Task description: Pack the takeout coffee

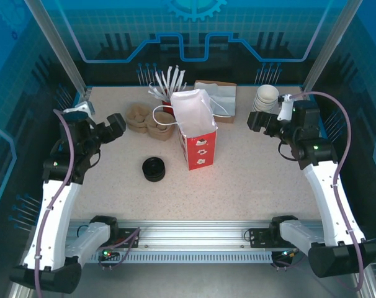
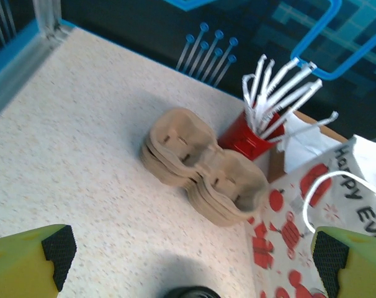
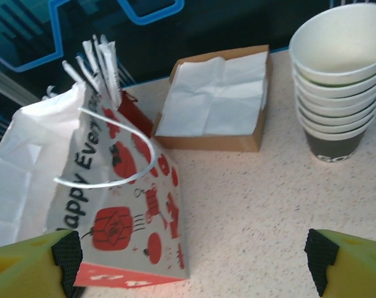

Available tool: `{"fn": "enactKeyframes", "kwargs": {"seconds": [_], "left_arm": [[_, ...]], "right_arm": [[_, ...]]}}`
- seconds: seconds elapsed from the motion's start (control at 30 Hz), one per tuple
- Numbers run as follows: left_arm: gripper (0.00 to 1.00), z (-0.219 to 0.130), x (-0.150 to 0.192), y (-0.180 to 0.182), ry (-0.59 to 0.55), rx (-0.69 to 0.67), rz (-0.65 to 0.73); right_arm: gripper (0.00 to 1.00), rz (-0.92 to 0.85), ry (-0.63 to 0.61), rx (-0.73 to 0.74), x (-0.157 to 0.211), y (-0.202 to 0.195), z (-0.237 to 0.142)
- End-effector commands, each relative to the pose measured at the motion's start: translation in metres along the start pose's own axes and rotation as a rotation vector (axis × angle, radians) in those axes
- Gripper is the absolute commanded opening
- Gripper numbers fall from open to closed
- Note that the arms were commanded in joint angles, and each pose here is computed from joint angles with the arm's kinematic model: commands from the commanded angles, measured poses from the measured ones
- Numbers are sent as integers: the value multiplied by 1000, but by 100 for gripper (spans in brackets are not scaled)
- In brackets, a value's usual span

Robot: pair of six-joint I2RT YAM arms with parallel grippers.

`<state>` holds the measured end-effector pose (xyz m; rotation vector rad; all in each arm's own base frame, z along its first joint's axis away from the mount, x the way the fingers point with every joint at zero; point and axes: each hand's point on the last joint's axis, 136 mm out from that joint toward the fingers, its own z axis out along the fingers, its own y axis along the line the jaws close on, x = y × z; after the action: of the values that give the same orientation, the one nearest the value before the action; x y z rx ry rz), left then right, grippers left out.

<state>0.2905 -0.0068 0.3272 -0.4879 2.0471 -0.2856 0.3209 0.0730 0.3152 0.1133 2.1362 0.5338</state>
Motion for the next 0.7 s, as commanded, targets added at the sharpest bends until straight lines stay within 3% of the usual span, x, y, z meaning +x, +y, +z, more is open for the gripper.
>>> {"fn": "enactKeyframes", "kwargs": {"seconds": [0.0, 0.43, 0.67], "left_arm": [[99, -6, 21, -20, 140, 84, -54], [99, 0, 51, -108, 354, 361, 4], [99, 5, 68, -121, 413, 383, 21]], "right_arm": [[94, 26, 69, -74, 7, 25, -6], [85, -159, 177, -171, 6, 96, 25], [84, -160, 129, 129, -28, 38, 47]]}}
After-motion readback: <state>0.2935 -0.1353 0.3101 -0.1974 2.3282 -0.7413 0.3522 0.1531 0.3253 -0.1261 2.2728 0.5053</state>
